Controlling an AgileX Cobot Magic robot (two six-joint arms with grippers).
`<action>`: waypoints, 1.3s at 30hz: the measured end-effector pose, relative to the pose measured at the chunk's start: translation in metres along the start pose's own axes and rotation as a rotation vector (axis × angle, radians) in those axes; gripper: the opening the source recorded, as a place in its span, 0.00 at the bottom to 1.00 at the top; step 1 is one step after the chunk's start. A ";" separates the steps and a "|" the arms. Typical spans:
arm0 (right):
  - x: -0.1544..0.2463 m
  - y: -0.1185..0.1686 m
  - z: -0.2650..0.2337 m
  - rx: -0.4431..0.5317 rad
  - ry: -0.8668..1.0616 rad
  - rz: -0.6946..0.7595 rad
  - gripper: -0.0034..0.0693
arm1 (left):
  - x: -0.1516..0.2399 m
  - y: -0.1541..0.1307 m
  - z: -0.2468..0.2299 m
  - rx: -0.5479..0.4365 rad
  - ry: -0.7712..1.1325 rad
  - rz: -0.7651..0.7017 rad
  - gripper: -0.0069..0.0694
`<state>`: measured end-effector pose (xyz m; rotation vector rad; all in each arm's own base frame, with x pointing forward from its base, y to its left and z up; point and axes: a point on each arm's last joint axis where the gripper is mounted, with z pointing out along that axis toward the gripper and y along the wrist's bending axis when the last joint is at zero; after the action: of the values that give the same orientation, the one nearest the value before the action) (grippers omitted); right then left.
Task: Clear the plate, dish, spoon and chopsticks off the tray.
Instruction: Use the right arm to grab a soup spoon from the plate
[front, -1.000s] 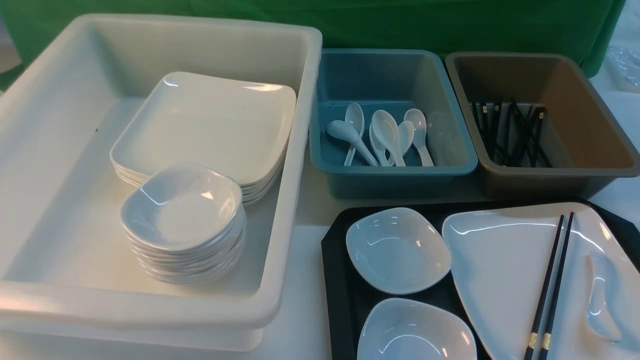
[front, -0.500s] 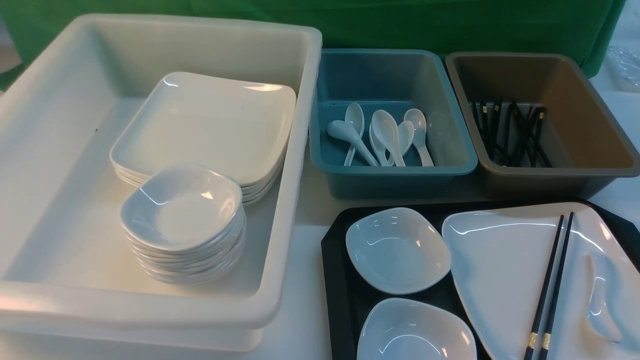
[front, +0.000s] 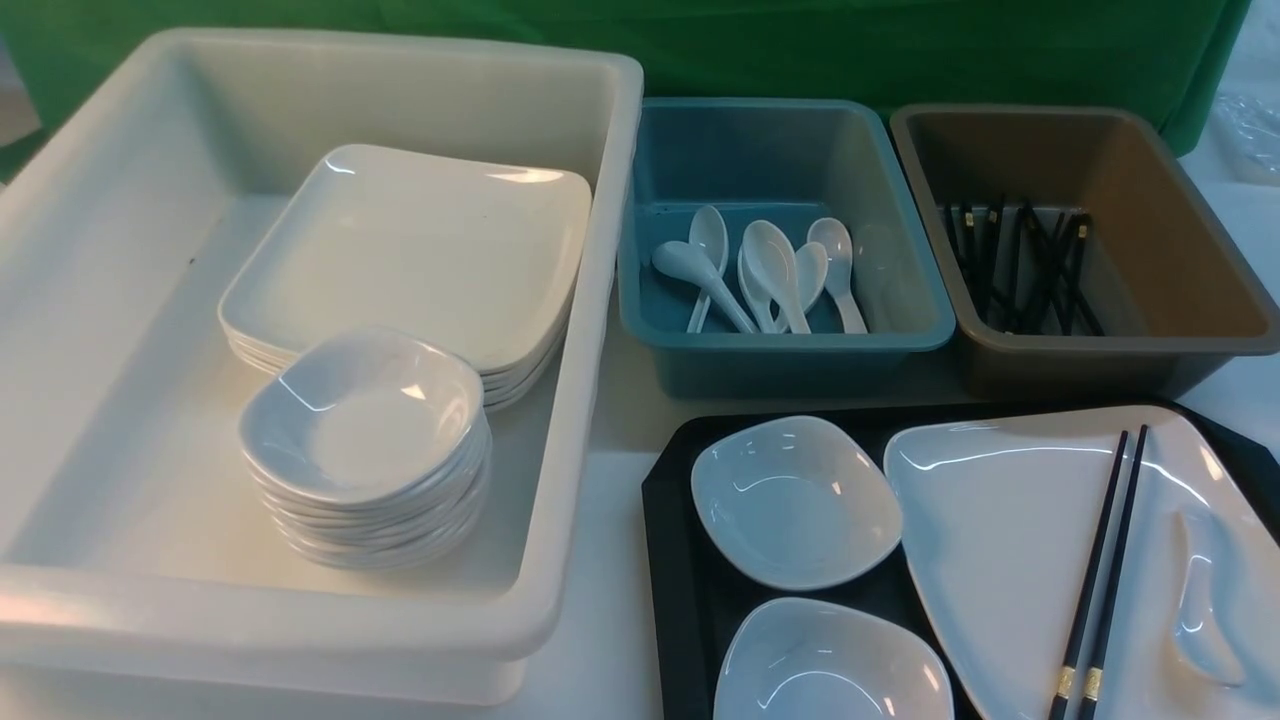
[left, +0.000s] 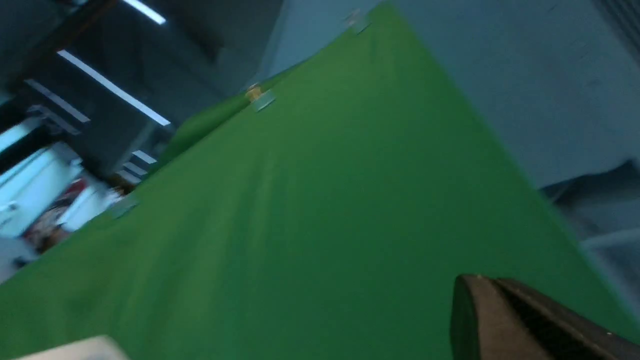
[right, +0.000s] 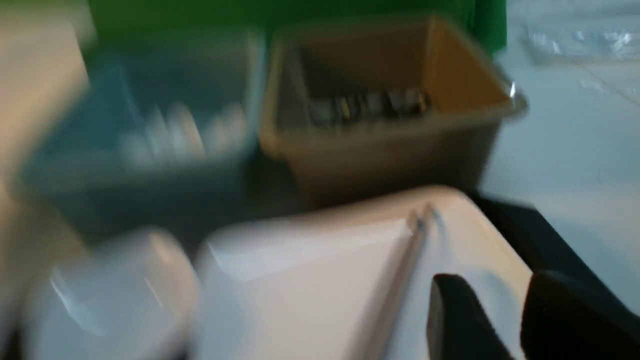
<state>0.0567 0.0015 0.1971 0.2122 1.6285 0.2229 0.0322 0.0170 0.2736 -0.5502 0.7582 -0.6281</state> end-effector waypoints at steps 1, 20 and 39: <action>-0.006 0.001 0.000 -0.016 -0.060 0.100 0.38 | -0.007 -0.013 0.006 0.049 -0.009 0.000 0.12; -0.080 0.025 -0.013 -0.053 -0.059 0.188 0.21 | 0.042 -0.052 0.163 -0.281 1.287 0.640 0.12; -0.119 0.043 0.122 0.009 1.163 -0.204 0.08 | 0.213 -0.119 0.126 0.474 1.920 0.639 0.12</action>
<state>0.1869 0.0132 0.3147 -0.1213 2.7840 0.1877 0.2115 -0.1835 0.3318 0.9864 2.3303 -0.5519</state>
